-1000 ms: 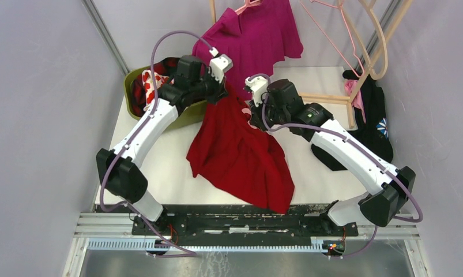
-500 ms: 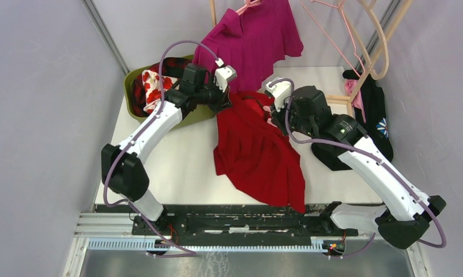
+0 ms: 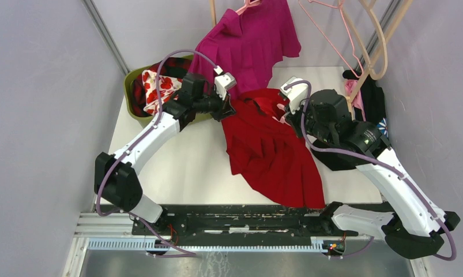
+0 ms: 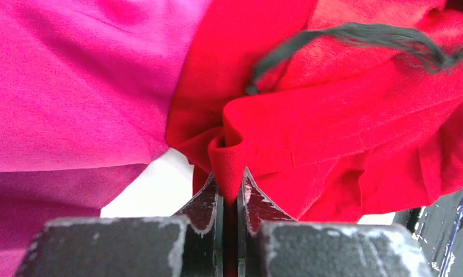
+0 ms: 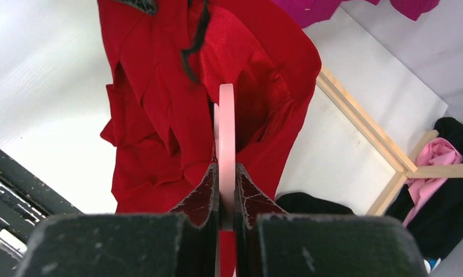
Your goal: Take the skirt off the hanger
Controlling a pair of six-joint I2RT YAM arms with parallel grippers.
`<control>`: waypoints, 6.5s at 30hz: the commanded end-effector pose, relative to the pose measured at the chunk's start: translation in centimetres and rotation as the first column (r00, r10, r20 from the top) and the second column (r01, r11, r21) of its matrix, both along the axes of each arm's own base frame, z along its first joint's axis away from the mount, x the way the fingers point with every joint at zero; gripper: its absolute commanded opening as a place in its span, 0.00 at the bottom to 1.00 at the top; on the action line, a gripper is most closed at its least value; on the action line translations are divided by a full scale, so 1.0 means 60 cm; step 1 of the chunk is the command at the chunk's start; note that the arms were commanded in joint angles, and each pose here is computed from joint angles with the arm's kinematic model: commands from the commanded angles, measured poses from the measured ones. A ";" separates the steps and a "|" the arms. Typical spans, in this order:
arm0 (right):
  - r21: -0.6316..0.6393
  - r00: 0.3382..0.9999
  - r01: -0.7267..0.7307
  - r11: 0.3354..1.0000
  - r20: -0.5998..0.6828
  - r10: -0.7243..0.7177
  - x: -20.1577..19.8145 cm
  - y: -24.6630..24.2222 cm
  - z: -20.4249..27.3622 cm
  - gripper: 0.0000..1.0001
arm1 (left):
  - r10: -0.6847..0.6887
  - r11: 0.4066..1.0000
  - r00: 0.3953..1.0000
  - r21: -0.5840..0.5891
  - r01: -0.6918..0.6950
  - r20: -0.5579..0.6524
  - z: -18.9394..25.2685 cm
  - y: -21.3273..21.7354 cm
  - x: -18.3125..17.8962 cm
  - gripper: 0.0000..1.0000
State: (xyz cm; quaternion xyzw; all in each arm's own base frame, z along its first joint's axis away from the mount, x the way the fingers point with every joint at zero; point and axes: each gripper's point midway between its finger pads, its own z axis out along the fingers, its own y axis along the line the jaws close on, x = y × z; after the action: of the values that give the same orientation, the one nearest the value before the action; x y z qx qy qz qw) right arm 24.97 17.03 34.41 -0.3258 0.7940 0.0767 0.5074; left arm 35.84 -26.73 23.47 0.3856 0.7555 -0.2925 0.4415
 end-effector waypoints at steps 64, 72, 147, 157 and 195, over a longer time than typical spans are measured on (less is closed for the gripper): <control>0.096 0.996 -0.091 0.991 0.024 0.089 -0.007 0.034 0.049 0.01 | -0.057 0.993 0.957 -0.086 0.084 0.283 0.055 -0.162 -0.072 0.03; 0.047 0.995 -0.094 0.994 -0.020 0.095 -0.015 0.025 0.013 0.01 | 0.210 0.969 0.853 0.015 -0.247 0.478 0.140 -0.050 0.056 0.03; 0.113 0.983 -0.163 0.980 -0.065 0.171 -0.054 0.035 0.039 0.01 | 0.342 0.939 0.833 -0.127 -0.319 0.436 0.024 -0.071 0.083 0.03; 0.080 0.982 -0.151 0.985 -0.101 0.159 -0.065 0.020 0.009 0.01 | 0.477 0.867 0.706 -0.149 -0.475 0.523 0.117 0.054 0.202 0.03; 0.483 0.885 0.011 0.875 0.403 -0.234 0.128 0.069 0.272 0.01 | -0.001 0.998 0.995 -0.060 0.007 0.095 -0.010 -0.153 -0.077 0.03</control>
State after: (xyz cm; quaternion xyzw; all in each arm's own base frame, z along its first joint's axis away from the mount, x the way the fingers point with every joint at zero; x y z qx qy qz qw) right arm 31.71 22.03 39.00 -0.2477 0.7492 0.1193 0.6026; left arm 33.28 -34.64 22.04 0.3849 0.7321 -0.2531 0.5018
